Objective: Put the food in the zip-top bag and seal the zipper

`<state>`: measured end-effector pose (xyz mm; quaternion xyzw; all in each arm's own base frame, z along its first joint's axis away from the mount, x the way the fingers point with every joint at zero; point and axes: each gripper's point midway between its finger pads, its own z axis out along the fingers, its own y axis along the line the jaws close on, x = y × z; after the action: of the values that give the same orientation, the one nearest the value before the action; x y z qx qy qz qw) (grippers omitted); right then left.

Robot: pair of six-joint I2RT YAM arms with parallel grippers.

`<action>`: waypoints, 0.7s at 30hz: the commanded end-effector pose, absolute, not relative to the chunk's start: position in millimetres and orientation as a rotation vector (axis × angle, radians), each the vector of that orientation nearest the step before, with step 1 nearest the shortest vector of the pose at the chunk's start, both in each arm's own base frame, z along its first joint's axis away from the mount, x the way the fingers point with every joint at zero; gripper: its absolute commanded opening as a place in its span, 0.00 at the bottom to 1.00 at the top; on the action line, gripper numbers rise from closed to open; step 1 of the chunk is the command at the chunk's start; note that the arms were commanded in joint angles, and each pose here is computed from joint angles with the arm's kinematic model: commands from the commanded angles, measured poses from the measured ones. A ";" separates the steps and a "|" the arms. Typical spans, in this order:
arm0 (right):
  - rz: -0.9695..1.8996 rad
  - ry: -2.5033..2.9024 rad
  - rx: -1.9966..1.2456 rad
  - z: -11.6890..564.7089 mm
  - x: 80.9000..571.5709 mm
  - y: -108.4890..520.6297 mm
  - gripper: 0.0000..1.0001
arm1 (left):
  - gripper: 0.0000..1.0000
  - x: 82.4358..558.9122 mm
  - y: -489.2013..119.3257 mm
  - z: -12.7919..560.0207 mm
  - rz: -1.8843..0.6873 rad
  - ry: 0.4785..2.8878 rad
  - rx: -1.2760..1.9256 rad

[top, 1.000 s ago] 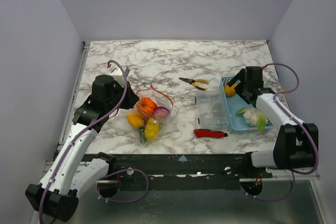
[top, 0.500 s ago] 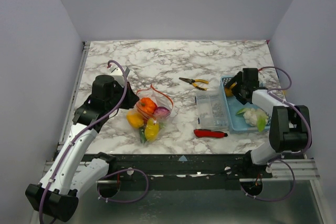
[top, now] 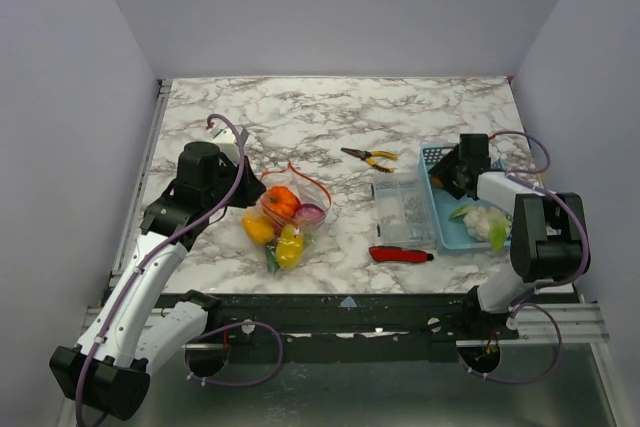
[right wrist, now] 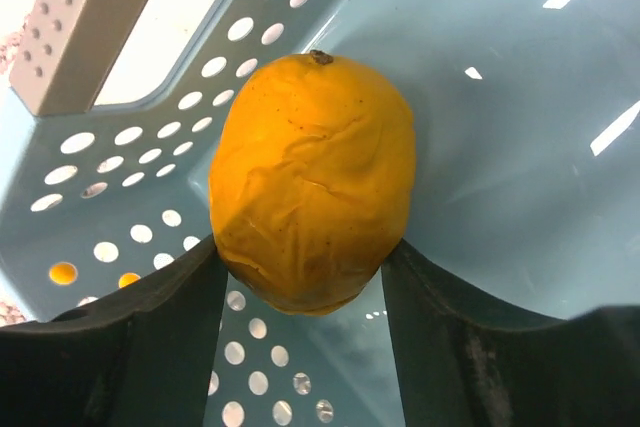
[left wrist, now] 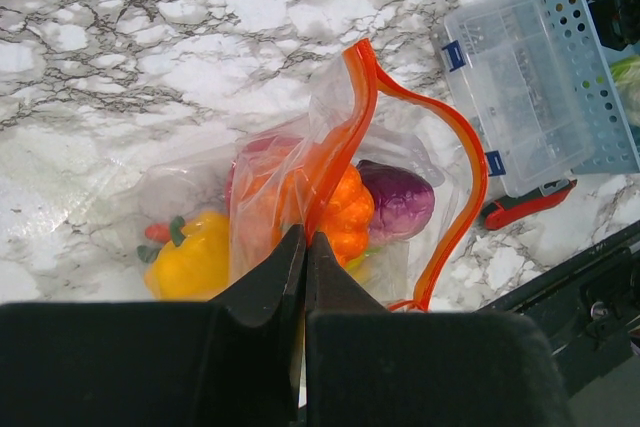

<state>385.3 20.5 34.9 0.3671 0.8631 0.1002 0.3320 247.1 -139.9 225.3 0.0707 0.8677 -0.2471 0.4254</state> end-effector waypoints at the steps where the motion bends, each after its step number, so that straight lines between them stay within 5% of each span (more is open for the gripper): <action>1: 0.239 2.235 0.925 43.4 381.7 14.4 0.56 | 0.00 248.0 -143.9 226.2 -0.632 2.162 0.202; 9: 0.134 2.198 0.843 71.1 359.4 -1.4 0.35 | 0.00 247.8 -142.2 227.7 -0.623 2.154 0.198; 21: 0.388 2.071 0.622 157.1 333.9 30.9 0.30 | 0.00 247.3 -141.5 230.2 -0.621 2.143 0.195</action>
<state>346.0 12.1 138.7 0.2921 0.8344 0.1084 0.4547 247.8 -140.1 223.5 0.0703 0.8695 -0.2462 0.4224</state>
